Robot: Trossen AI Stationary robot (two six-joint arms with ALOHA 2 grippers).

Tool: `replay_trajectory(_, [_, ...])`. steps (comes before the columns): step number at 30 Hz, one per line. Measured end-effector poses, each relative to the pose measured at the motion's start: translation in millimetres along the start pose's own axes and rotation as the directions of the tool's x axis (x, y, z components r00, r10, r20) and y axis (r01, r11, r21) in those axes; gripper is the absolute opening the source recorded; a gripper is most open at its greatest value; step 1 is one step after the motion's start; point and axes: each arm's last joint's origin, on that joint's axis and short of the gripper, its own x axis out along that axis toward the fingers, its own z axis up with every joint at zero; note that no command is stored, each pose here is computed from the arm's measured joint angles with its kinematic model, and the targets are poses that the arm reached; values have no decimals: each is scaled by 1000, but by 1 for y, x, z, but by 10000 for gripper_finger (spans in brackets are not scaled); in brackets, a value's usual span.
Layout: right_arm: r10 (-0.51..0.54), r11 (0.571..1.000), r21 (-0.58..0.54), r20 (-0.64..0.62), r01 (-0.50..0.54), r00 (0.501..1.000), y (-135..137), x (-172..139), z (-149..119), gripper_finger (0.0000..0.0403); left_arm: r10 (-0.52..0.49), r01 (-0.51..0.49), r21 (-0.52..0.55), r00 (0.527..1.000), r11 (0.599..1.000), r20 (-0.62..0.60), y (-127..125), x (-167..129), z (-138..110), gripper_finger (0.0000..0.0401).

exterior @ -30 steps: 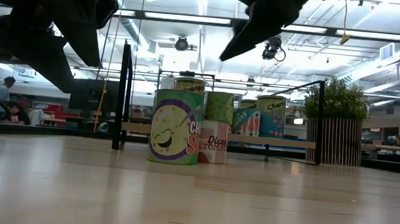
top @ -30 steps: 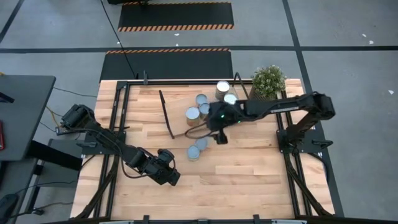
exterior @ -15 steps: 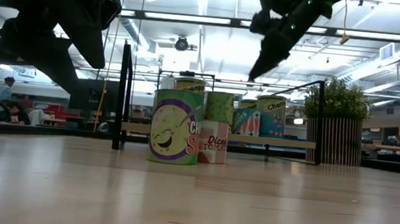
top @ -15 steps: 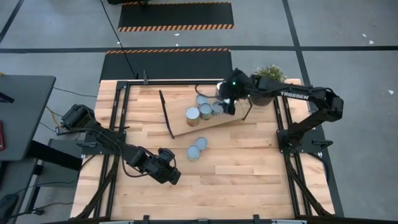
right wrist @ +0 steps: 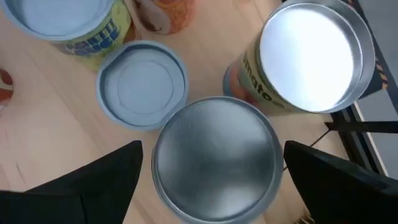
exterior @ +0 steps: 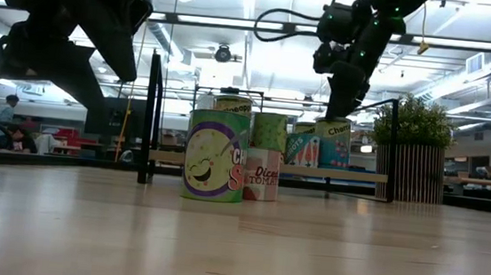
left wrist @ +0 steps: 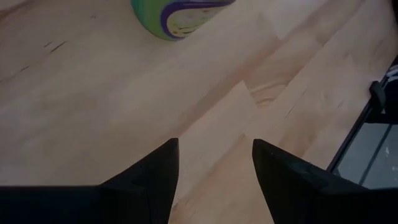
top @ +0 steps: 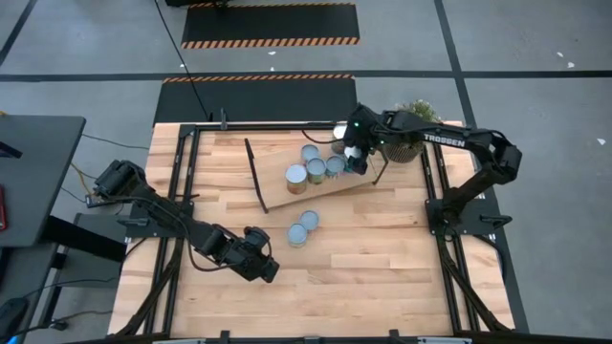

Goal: Pick and place cans onto a shelf
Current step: Put the blue can on the shelf

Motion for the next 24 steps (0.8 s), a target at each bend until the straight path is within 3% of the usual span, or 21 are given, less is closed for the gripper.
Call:
replay_trajectory(6, [3, 1000, 2, -26, -3, 1000, 0, 0, -2, 395, -1, 1, 0, 1000, 1000, -5, 0, 0, 0, 211])
replay_trajectory(24, [-2, 1000, -13, -65, 1, 998, 0, 9, 1, 331, -8, 8, -13, 1000, 1000, -10, -1, 0, 0, 211])
